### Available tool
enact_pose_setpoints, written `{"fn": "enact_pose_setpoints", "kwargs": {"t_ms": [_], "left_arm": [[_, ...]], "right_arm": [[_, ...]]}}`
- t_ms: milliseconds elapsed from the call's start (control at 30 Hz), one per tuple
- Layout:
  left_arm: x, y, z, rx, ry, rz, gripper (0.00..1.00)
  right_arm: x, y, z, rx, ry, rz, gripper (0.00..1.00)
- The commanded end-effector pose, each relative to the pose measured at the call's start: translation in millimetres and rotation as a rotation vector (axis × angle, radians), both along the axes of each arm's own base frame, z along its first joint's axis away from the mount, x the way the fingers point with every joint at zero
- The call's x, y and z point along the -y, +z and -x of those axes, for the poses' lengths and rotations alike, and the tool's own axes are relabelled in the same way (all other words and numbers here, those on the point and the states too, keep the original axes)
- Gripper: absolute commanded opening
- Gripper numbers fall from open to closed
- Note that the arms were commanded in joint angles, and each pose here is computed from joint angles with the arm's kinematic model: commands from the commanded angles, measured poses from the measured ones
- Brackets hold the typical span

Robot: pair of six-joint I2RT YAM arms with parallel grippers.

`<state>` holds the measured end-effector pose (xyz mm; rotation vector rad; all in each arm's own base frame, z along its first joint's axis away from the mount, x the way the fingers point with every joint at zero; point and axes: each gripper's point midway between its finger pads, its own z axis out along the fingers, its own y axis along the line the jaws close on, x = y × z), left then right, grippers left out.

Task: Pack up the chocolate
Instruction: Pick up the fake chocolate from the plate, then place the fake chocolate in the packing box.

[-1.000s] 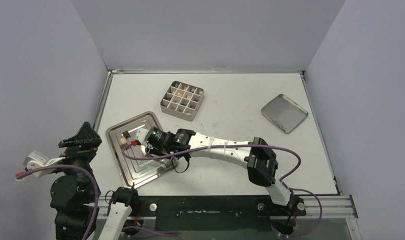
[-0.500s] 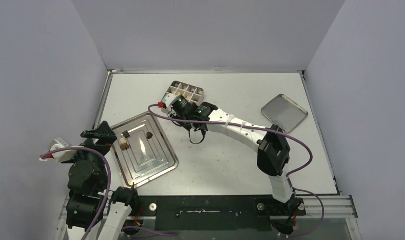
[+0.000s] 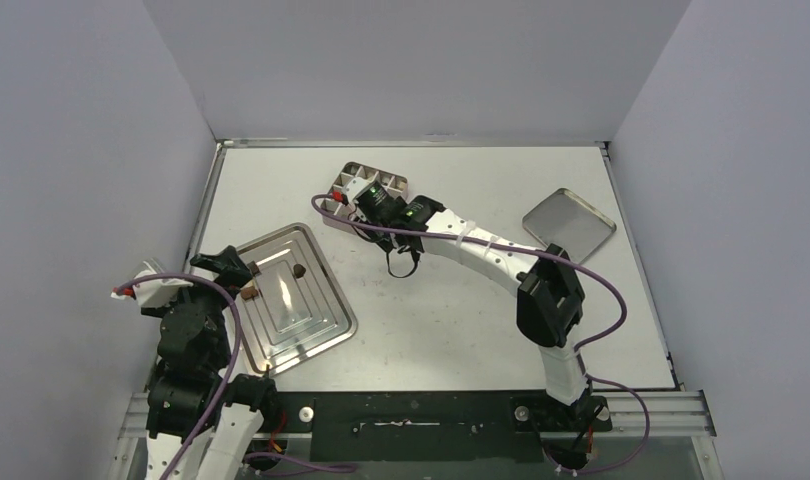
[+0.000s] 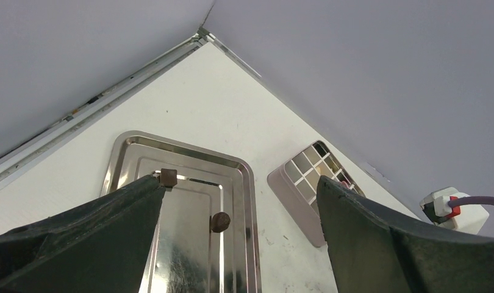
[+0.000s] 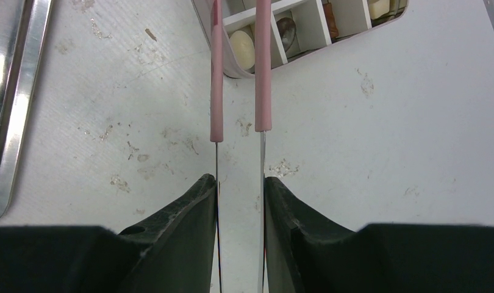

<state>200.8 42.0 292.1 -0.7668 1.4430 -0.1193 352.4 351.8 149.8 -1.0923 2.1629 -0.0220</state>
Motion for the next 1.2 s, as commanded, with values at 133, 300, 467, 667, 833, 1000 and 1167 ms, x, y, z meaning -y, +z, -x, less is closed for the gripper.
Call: {"fn": "enact_pose_setpoints", "kwargs": {"t_ms": [133, 300, 467, 667, 833, 1000, 1167], "left_arm": [[-5, 19, 4, 0.055, 0.016, -0.027, 0.95], [-7, 20, 6, 0.055, 0.025, -0.032, 0.95], [-8, 21, 7, 0.057, 0.032, -0.033, 0.95], [-8, 21, 7, 0.055, 0.034, -0.034, 0.96], [-9, 22, 7, 0.058, 0.039, -0.032, 0.96], [-10, 23, 9, 0.063, 0.042, -0.030, 0.95], [-11, 25, 10, 0.074, 0.050, -0.028, 0.95]], "right_arm": [[10, -3, -10, 0.020, -0.087, 0.005, 0.00], [8, -11, -9, -0.004, -0.087, 0.012, 0.03], [8, -19, -7, -0.026, -0.087, 0.028, 0.05], [9, -20, -9, -0.021, -0.094, 0.033, 0.15], [7, -7, -13, 0.012, -0.100, 0.011, 0.23], [4, 11, -17, 0.042, -0.087, -0.013, 0.27], [1, 21, -19, 0.057, -0.076, -0.025, 0.31]]}}
